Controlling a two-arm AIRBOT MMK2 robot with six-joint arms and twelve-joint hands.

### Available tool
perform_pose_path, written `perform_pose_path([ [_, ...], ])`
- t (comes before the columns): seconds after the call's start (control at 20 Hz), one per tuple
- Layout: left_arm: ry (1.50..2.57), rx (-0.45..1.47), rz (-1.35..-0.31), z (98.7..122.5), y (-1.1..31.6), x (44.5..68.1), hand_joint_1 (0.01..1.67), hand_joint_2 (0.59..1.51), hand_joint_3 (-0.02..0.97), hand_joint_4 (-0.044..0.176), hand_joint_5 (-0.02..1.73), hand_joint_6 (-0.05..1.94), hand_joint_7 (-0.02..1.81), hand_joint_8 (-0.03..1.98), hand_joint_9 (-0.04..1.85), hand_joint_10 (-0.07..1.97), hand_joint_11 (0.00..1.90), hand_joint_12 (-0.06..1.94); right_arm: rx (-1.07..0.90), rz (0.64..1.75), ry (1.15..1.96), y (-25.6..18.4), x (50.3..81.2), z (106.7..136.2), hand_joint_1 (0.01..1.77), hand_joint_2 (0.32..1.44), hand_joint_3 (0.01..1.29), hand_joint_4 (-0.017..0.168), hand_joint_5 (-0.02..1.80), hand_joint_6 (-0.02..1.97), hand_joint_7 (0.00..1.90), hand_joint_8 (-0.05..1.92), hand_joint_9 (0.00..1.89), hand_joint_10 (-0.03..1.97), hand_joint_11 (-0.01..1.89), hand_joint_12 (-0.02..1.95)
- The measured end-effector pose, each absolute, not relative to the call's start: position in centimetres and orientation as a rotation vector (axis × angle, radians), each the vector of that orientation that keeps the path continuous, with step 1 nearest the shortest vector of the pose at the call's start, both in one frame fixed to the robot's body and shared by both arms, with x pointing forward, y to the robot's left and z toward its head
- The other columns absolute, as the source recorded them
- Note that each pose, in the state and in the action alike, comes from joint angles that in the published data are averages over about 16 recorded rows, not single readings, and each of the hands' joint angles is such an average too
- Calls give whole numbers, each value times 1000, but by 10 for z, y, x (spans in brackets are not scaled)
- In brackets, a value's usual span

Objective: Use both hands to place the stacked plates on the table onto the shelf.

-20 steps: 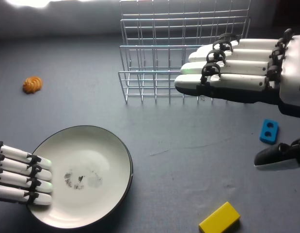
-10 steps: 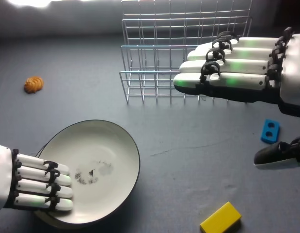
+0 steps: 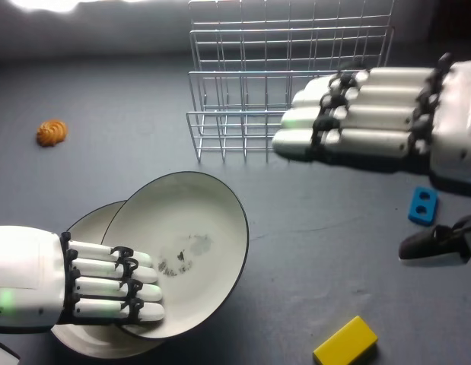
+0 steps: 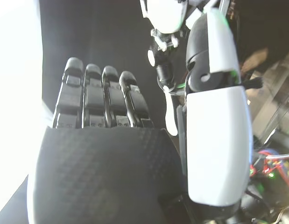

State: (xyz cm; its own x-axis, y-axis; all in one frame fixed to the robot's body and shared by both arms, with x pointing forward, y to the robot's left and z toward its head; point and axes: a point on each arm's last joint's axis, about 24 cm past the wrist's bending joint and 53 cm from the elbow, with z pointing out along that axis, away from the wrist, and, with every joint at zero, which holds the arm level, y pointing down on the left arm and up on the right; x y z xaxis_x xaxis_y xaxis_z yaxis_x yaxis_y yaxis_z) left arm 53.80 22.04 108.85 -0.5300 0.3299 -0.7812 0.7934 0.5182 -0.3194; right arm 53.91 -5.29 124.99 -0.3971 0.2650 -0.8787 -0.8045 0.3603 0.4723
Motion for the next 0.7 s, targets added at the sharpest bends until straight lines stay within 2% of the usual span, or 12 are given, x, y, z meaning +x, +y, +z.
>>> perform_pose_path([
  [0.5, 2072, 805, -961, 1093, 199, 544, 13, 1156, 16, -3, 3, 0, -9, -16, -14, -17, 17, -21, -655, 1178, 1489, -19, 551, 1218, 1210, 961, 21, 3, 57, 24, 55, 17, 67, 10, 18, 729],
  [0.7, 2069, 786, -967, 1094, 196, 545, 13, 1153, 16, -3, 4, 4, -9, -17, -14, -17, 17, -20, -686, 1162, 1454, -2, 556, 1210, 1237, 954, 21, 3, 59, 24, 58, 16, 74, 11, 17, 824],
])
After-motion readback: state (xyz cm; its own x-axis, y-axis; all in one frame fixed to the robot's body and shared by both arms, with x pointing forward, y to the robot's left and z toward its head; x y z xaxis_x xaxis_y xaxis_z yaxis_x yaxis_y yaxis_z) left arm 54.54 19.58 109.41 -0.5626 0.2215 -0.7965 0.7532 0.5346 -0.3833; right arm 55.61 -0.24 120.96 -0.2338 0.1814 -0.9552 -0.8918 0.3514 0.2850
